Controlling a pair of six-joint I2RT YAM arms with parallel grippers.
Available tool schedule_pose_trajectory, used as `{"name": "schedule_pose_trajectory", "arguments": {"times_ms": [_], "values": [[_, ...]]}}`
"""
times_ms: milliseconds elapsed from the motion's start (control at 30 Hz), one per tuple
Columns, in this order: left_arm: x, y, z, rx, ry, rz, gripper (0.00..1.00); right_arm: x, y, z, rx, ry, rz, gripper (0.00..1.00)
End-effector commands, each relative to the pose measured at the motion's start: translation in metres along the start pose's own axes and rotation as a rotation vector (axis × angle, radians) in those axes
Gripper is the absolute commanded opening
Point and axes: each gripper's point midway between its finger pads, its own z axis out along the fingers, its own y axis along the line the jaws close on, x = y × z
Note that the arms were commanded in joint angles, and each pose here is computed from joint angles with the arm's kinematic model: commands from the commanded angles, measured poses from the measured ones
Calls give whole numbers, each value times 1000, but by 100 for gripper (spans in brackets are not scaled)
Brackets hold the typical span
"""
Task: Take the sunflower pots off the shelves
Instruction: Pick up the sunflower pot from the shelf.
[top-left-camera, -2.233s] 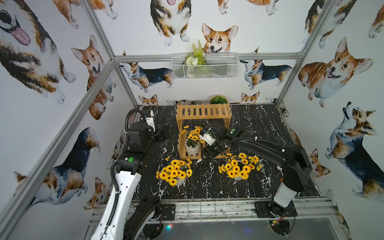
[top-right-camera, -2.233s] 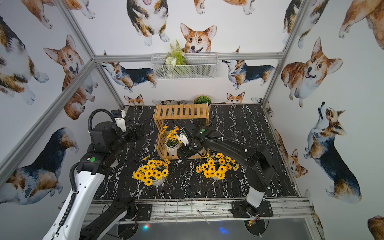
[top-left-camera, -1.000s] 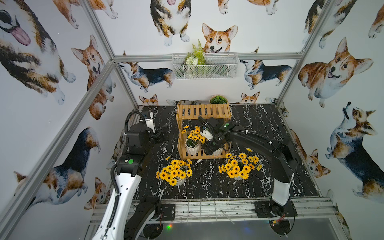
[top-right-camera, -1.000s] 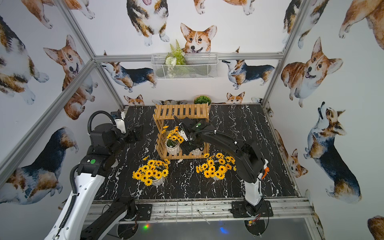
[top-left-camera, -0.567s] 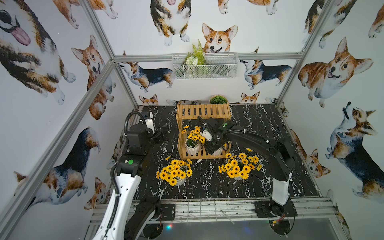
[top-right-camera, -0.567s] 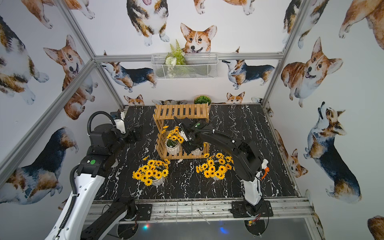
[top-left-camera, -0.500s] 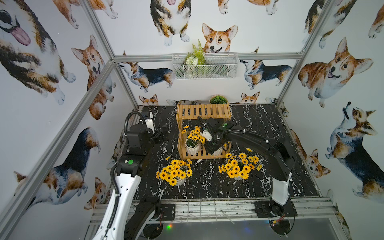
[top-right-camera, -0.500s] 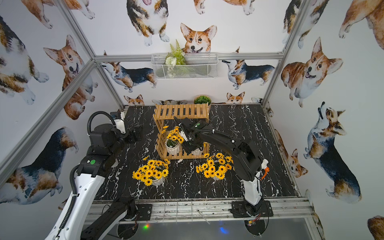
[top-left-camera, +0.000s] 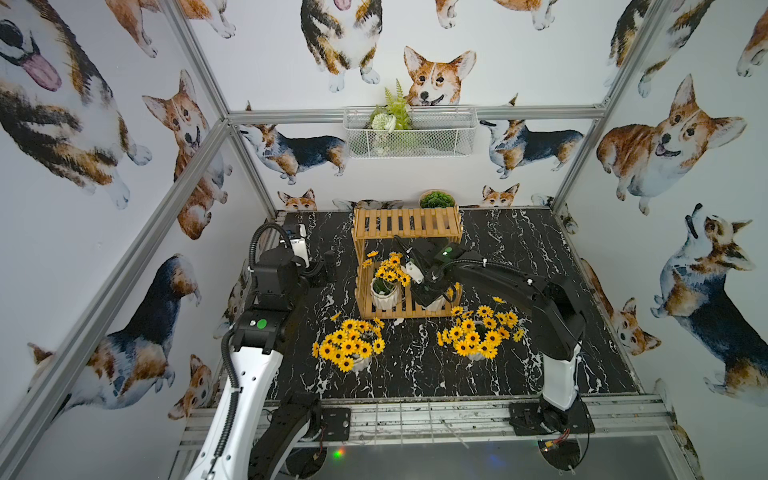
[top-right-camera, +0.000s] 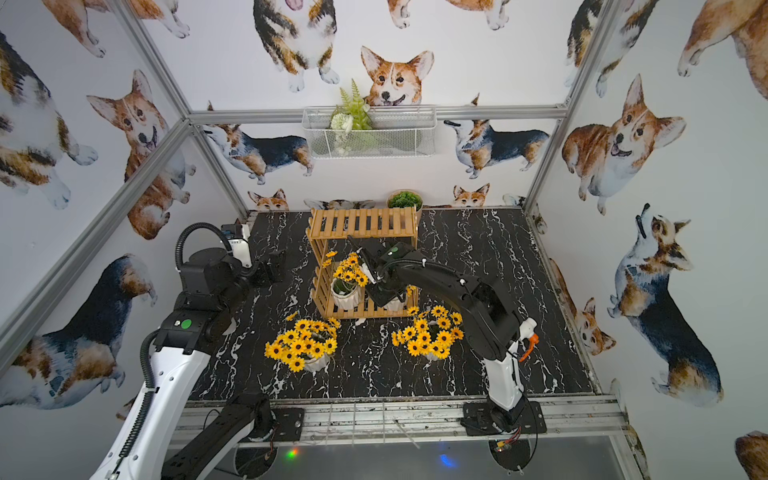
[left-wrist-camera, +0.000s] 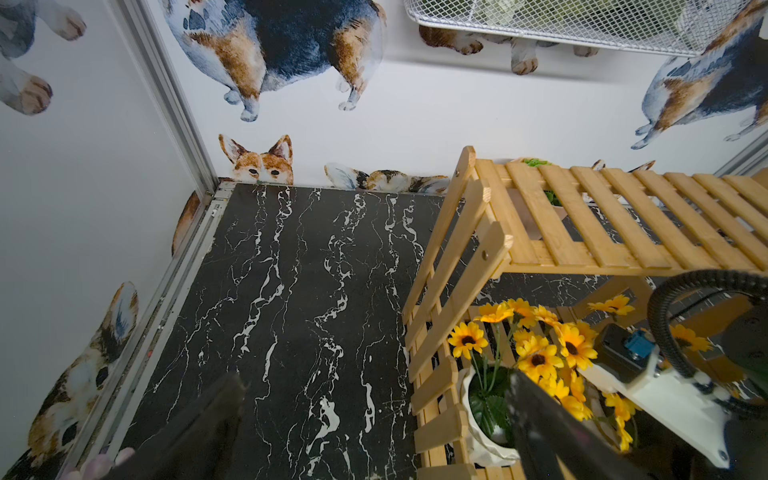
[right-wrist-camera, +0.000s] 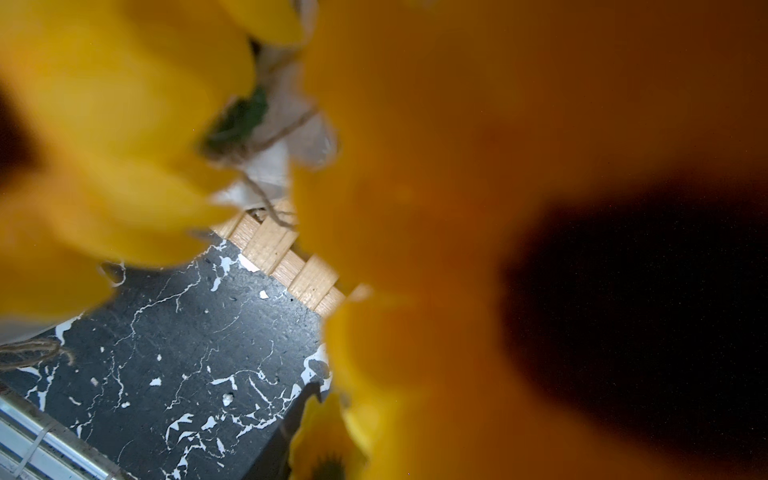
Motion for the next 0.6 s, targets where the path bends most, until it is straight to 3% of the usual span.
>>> {"name": "schedule_pose_trajectory", "arguments": {"times_ms": [0,567], "values": [[-9,0,-1,-2,-38,7,100,2,-7,3,41,9,-18,37],[-9,2,-1,-8,-43,14,100,1,-4,8,55,9,-39,8]]}}
